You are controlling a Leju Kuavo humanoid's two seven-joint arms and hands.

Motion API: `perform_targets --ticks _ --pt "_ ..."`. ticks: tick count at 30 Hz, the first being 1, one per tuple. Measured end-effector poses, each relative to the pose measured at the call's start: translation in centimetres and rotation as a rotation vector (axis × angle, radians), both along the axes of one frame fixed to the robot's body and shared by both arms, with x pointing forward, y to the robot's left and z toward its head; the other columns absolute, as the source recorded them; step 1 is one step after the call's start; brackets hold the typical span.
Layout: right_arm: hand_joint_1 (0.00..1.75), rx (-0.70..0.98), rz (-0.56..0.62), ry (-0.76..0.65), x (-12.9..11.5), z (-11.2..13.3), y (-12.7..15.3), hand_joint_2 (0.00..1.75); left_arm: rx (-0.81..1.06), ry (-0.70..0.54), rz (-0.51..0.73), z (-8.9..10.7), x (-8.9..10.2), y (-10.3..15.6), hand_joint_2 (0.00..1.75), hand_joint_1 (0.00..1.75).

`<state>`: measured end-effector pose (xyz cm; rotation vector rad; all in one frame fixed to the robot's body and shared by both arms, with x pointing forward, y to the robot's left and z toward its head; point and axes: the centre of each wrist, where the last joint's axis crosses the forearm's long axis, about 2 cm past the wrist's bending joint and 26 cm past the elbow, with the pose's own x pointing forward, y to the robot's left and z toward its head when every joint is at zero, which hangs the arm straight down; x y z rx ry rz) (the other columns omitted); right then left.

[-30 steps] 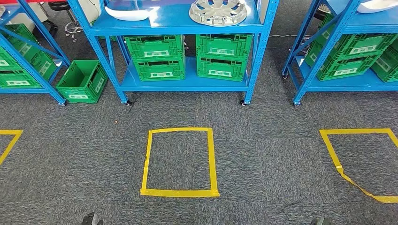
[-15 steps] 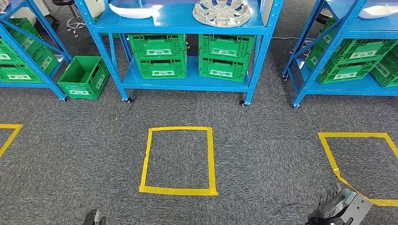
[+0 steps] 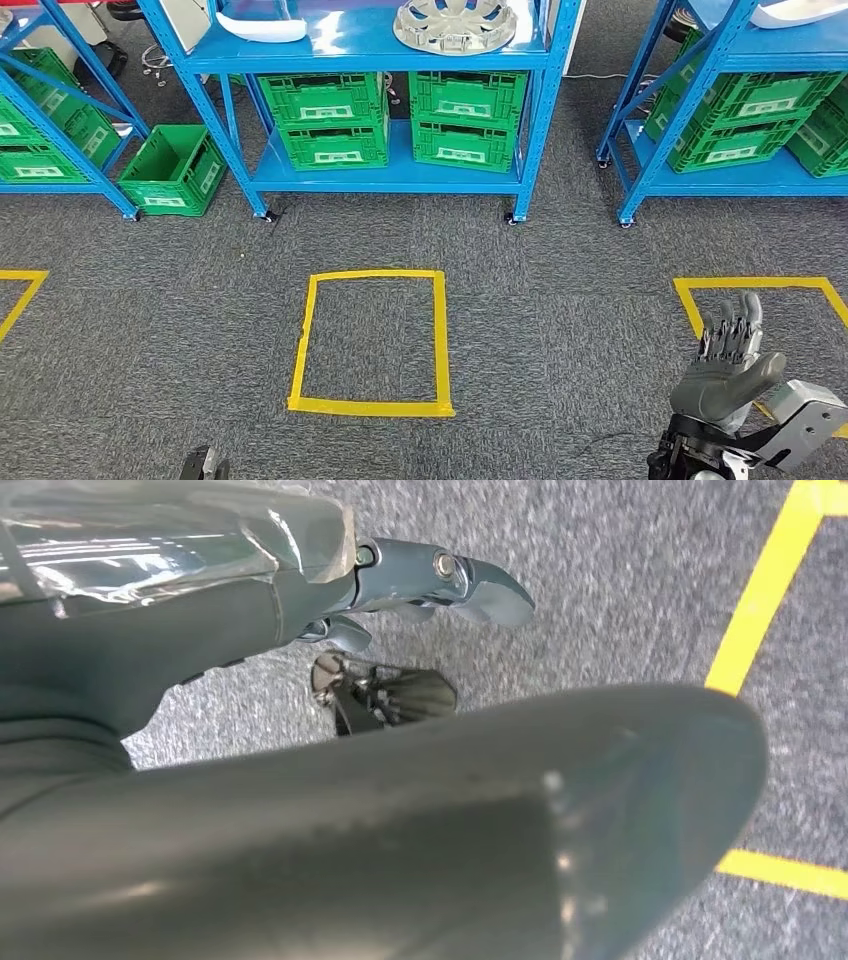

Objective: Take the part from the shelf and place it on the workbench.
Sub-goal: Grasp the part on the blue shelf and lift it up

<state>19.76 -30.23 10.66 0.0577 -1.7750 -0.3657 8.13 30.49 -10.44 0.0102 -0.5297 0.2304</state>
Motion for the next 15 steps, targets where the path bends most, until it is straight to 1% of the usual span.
perform_targets --ticks 3,8,11,15 --pt "0.00 -0.040 0.078 -0.124 0.2 2.2 0.9 0.00 -0.006 0.001 0.000 0.0 0.1 0.3 0.00 0.00" --pt "0.00 -0.090 0.199 -0.262 0.0 4.5 1.9 0.00 -0.014 0.002 0.003 0.0 -0.2 0.5 0.00 0.00" --pt "0.00 -0.109 0.240 -0.302 0.0 5.3 2.2 0.00 -0.024 -0.003 0.008 0.0 -0.2 0.2 0.00 0.00" --pt "0.00 -0.117 0.282 -0.328 -0.2 5.9 2.5 0.00 -0.037 -0.001 0.013 -0.1 -0.4 -0.4 0.00 0.00"
